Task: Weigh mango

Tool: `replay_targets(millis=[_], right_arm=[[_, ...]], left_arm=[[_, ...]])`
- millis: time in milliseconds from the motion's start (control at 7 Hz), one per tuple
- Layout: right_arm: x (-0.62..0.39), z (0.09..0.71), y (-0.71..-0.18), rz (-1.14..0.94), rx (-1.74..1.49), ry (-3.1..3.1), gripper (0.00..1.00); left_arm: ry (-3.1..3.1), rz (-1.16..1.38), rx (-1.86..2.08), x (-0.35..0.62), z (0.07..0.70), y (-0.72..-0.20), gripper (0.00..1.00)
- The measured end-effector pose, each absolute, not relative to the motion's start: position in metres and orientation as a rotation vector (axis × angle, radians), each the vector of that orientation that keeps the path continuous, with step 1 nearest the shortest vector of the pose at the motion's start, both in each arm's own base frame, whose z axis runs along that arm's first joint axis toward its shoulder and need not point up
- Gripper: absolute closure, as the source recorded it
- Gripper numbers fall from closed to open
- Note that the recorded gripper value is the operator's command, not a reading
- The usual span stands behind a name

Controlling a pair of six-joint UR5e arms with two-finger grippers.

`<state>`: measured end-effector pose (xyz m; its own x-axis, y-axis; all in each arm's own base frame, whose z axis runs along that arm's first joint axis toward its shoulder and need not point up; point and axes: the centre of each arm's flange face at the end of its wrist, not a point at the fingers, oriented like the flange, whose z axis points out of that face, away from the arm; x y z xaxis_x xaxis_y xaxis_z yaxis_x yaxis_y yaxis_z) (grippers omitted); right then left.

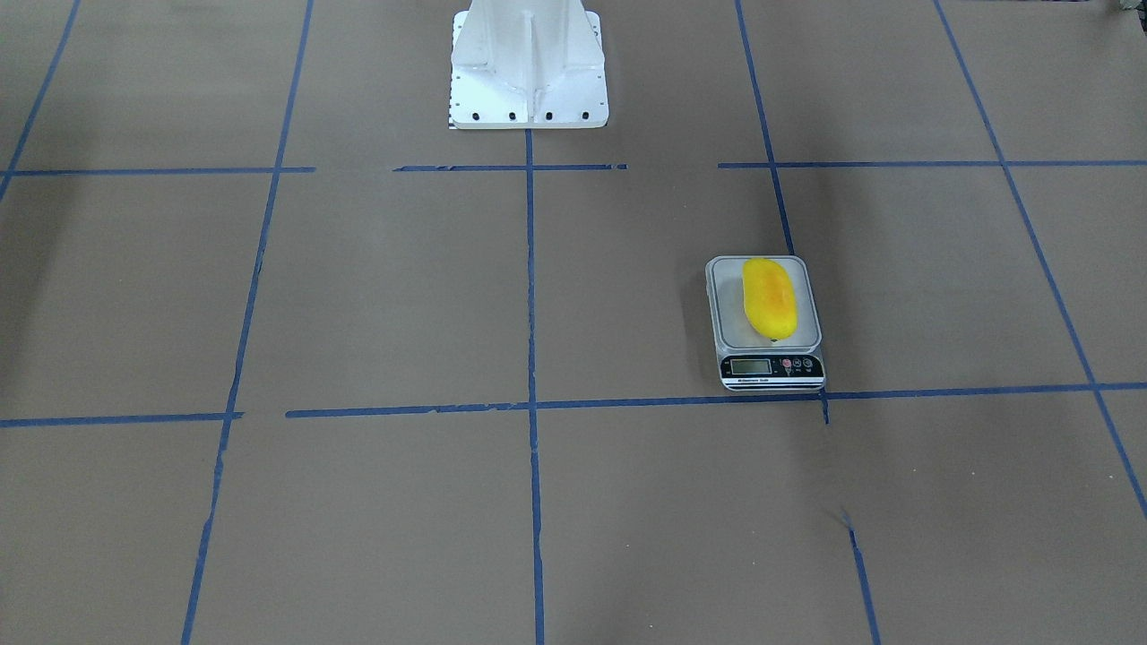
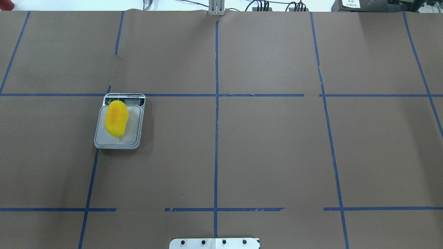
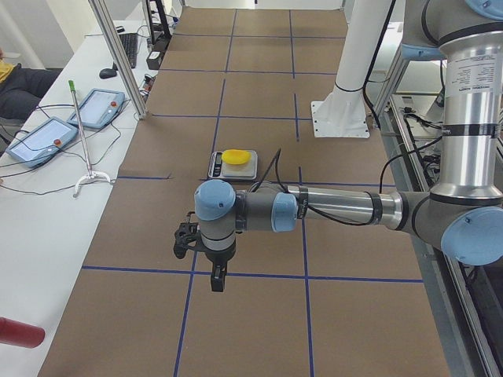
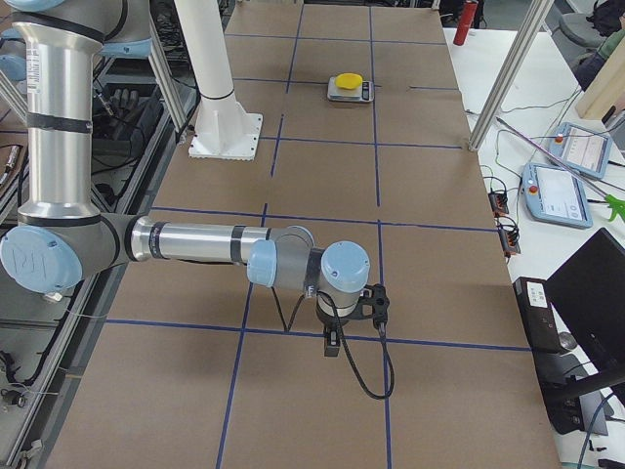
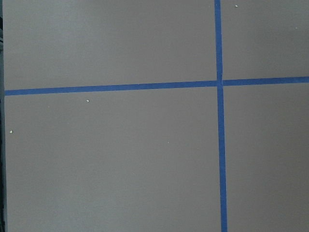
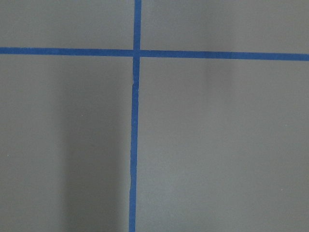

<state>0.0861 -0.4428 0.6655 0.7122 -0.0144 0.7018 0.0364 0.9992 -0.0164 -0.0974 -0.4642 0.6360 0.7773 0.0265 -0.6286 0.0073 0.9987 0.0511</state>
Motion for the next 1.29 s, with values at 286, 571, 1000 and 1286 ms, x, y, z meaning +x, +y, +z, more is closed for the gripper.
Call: replay_targets(millis=[286,571,1000,1286], right_arm=[[0.086,0.666,-0.443,-0.028,-0.03,-0.778,0.0],[0.086,0.666,-0.443,-0.028,-0.03,-0.778,0.0],[0.086,0.666,-0.443,-0.028,-0.03,-0.778,0.0],[0.086,0.666,-0.443,-0.028,-0.03,-0.778,0.0]], left_arm=[[0.682,0.008,0.053,-0.099,0.635,-0.463,0.0],[0.685,0.004,0.056,-0.102,0.637,-0.46,0.0],[0.687,0.013,0.063,-0.108,0.64,-0.457,0.0],[0.705,0.015,0.065,-0.107,0.64,-0.458,0.0]])
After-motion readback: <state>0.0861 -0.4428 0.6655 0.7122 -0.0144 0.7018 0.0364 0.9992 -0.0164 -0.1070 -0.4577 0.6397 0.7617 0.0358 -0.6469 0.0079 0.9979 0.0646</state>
